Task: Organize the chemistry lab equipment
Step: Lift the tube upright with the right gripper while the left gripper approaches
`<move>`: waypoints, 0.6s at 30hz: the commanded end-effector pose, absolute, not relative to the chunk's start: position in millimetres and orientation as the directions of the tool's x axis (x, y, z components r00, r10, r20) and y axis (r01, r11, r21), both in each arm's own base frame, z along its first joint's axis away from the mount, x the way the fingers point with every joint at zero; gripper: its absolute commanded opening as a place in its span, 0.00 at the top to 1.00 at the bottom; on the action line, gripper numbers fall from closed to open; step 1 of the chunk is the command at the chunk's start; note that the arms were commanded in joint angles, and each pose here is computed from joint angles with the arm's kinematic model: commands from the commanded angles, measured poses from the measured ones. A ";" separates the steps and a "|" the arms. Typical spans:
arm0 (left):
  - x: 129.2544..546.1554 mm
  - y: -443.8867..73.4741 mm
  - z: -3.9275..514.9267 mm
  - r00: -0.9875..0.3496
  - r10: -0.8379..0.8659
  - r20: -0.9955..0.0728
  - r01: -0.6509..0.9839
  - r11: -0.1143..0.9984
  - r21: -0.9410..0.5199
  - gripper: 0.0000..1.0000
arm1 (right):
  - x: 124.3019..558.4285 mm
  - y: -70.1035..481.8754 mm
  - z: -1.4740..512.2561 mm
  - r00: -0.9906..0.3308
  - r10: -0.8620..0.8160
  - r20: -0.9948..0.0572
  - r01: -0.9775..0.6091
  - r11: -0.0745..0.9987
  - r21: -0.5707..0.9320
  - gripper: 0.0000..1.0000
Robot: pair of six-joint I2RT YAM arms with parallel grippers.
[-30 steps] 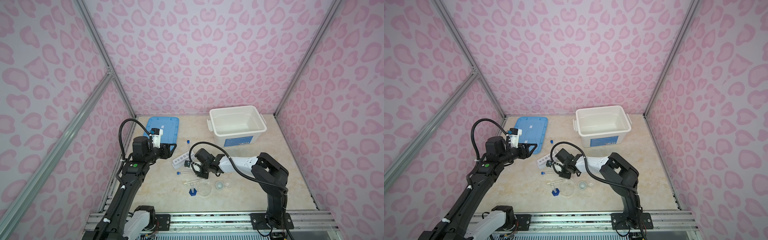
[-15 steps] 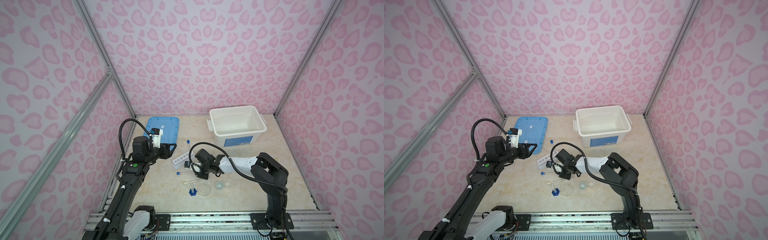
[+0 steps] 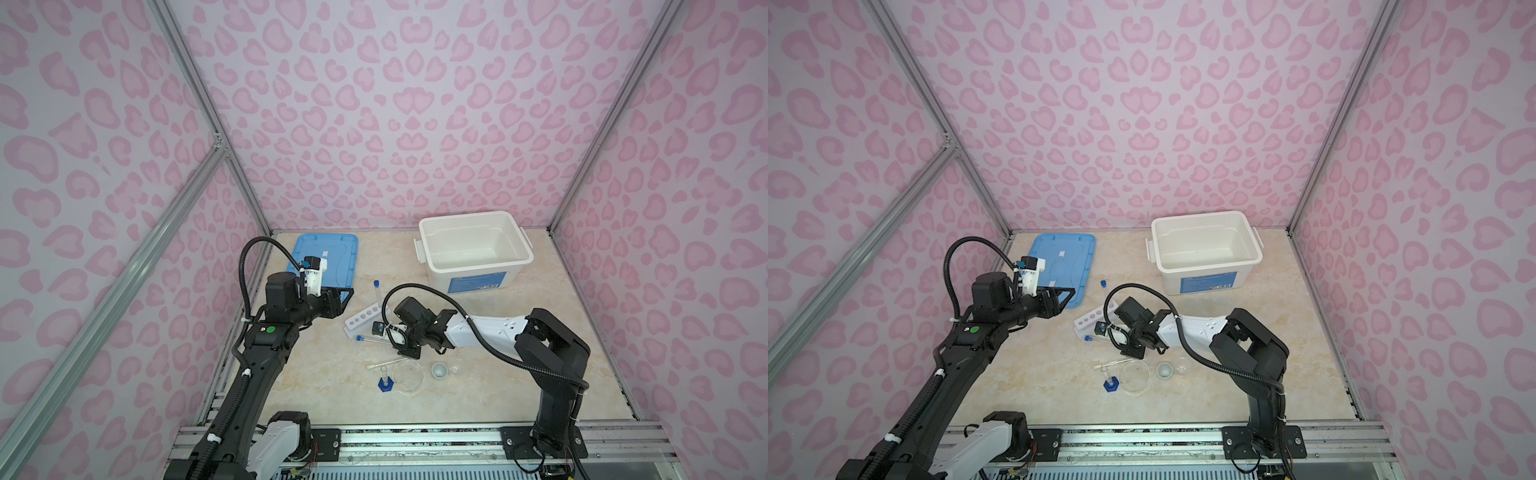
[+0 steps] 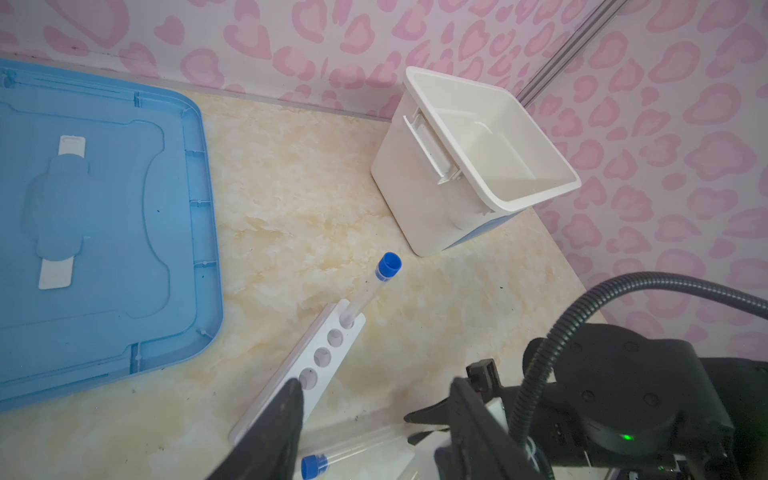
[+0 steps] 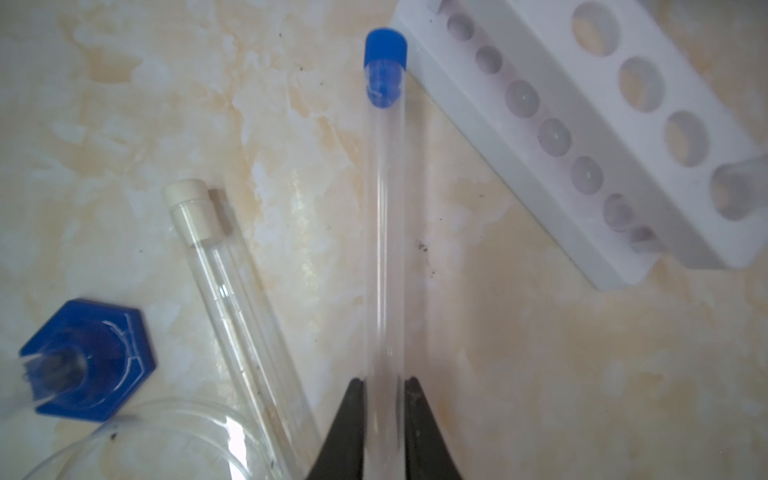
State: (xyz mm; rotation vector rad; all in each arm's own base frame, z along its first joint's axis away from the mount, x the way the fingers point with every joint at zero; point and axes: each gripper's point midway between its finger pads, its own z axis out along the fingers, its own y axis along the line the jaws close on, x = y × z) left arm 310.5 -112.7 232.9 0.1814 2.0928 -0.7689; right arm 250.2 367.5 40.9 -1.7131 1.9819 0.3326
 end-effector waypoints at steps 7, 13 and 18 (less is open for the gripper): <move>307.8 -124.1 251.7 -0.593 -0.129 -0.795 0.468 0.748 -0.470 0.42 | 255.9 351.5 77.4 -0.100 -0.816 -0.569 -0.947 0.254 -0.197 0.84; 302.7 -138.9 257.9 -0.621 -0.104 -0.777 0.531 0.674 -0.514 0.47 | 260.5 349.0 127.1 -0.108 -0.711 -0.695 -0.911 0.350 -0.217 0.84; 295.7 -152.0 256.0 -0.642 -0.060 -0.764 0.570 0.629 -0.528 0.51 | 266.8 346.1 156.5 -0.097 -0.627 -0.773 -0.872 0.428 -0.238 0.84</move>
